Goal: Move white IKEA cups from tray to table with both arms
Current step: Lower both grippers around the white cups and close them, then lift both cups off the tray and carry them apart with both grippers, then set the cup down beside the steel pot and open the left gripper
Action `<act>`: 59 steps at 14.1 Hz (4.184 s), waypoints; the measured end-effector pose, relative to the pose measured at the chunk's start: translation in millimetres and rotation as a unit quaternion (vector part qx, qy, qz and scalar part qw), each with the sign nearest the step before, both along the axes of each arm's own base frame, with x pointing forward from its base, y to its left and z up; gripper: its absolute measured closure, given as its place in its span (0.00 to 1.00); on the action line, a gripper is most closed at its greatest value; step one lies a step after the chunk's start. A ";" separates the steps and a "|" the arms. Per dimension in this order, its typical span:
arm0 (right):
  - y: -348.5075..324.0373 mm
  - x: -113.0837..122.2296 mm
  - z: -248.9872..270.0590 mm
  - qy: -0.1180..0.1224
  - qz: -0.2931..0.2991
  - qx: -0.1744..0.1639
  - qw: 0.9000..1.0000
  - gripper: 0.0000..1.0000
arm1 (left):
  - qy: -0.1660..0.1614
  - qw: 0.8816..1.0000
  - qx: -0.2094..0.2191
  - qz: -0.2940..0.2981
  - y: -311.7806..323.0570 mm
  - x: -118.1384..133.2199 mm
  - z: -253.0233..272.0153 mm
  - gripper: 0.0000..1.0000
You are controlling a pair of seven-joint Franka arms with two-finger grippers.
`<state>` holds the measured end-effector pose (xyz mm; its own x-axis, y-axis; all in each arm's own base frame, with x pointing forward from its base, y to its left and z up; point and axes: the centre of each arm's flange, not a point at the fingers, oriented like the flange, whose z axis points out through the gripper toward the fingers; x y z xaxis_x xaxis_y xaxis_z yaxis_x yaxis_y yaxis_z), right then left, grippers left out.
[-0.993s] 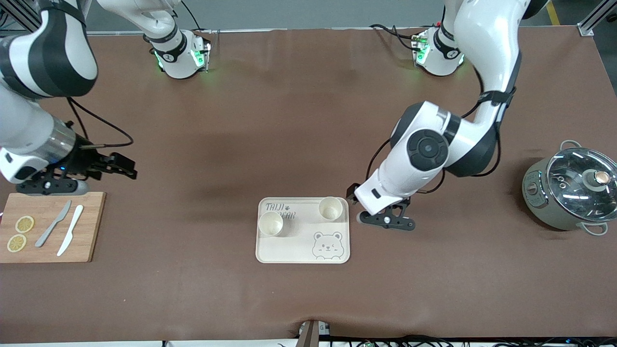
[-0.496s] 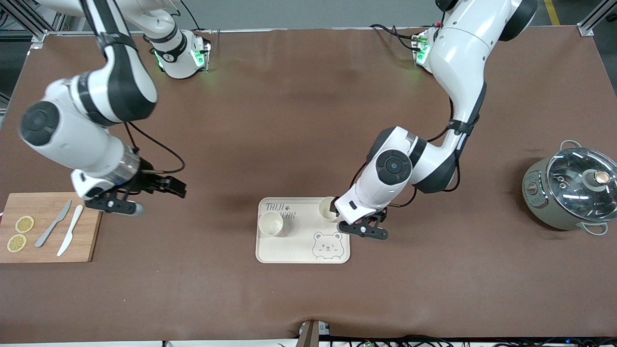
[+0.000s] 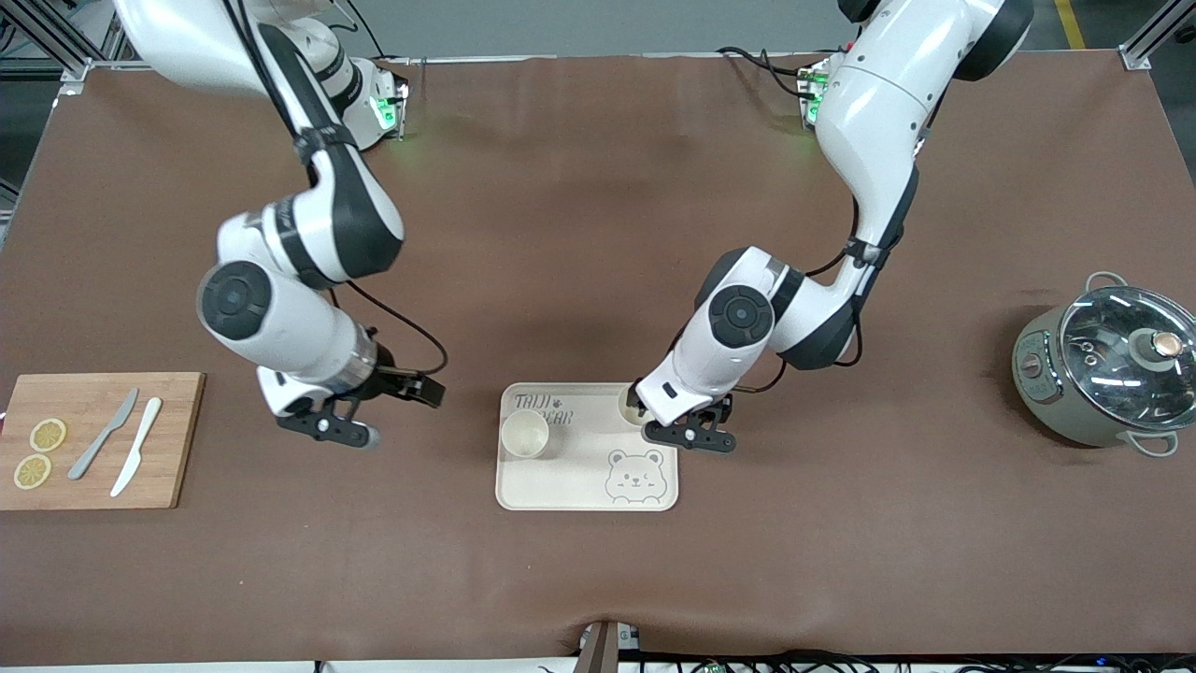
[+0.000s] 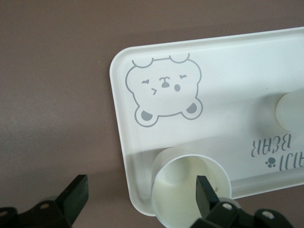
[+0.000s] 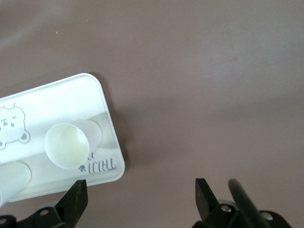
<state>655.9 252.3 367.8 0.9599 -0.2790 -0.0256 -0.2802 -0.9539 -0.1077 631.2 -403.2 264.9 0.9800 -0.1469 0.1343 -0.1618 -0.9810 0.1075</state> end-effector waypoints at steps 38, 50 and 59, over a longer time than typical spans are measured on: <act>22.5 63.8 -81.2 -0.024 -0.014 -0.053 0.998 0.97 | 0.021 0.985 0.026 -0.169 460.2 -119.5 57.0 0.96; -184.2 112.8 -68.2 -0.031 0.106 -0.063 0.992 0.97 | -0.024 0.983 0.025 -0.181 462.4 -83.6 -30.7 0.90; -278.4 111.5 -82.5 -0.020 0.131 -0.055 0.990 0.97 | 0.012 0.982 0.001 -0.189 470.2 -48.3 72.9 0.02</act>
